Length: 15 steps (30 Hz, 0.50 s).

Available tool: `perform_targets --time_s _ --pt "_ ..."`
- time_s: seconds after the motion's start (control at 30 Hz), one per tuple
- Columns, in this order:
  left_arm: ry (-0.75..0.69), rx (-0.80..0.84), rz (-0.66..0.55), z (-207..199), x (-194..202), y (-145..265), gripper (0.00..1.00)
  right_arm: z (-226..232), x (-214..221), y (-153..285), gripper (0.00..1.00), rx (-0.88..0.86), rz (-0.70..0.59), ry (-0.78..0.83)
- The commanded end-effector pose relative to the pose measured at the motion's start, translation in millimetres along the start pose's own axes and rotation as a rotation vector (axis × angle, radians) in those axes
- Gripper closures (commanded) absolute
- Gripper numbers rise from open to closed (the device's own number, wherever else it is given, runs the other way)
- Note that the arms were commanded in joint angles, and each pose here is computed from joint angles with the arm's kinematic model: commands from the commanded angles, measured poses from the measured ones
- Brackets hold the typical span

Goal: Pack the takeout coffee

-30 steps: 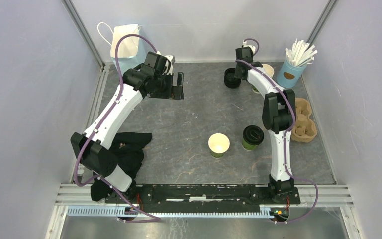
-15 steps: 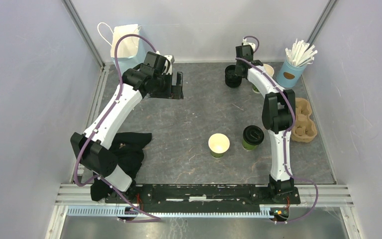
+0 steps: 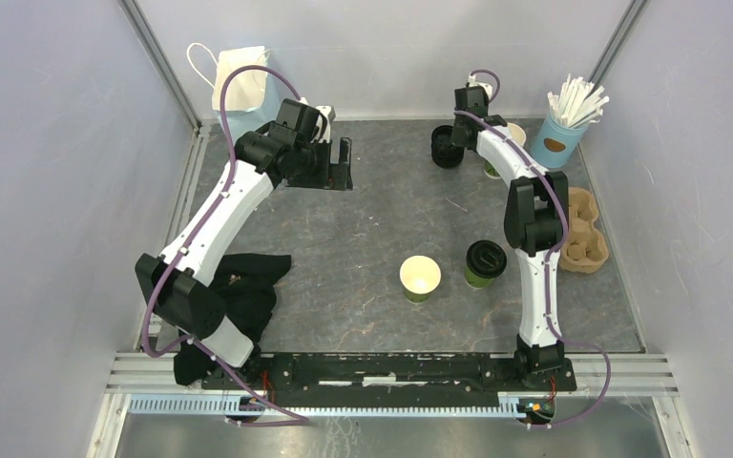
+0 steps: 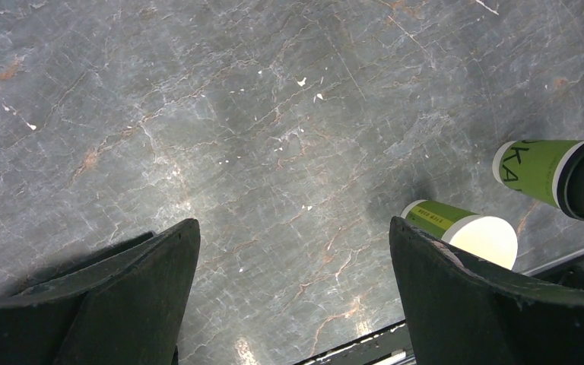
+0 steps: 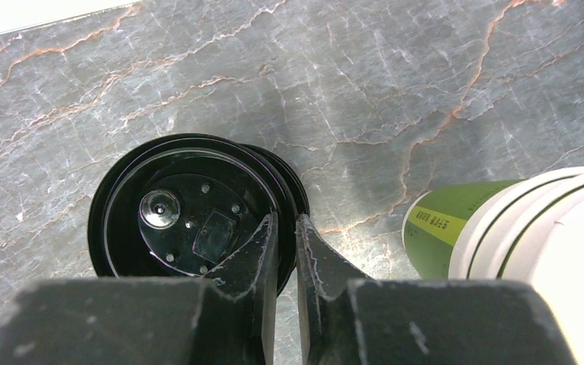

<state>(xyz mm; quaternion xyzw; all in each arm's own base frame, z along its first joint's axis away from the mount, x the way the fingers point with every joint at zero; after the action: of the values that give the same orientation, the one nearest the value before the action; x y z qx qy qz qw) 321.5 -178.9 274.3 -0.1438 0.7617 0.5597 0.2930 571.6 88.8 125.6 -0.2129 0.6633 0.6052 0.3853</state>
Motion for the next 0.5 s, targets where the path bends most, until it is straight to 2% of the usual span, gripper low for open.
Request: perform_targets --time_s 0.0,0.4,0.47 --pt "-0.044 0.03 -0.057 -2.5 -11.0 10.4 0.0 -3.8 -29.5 22.5 0.83 -0.055 -0.059 -0.104" --pt "-0.043 0.038 -0.055 -3.4 -10.5 10.0 0.0 -11.1 -33.7 26.4 0.81 -0.138 -0.057 -0.222" --pt "-0.043 0.039 -0.055 -3.6 -10.8 10.0 0.0 -11.7 -32.8 25.1 0.77 -0.139 -0.054 -0.215"
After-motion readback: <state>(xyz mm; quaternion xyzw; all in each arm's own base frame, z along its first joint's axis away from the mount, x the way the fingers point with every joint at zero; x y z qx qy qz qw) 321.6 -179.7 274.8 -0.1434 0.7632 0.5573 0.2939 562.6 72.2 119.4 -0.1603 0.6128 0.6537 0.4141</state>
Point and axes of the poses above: each gripper's point midway between its finger pads, its own y axis back along the fingers, its own z axis along the line the jaws close on, x = y × z, the point moved 4 cm from there along y, back along the fingers, and after that the axes turned 2 degrees about -y, right-handed, at the moved point
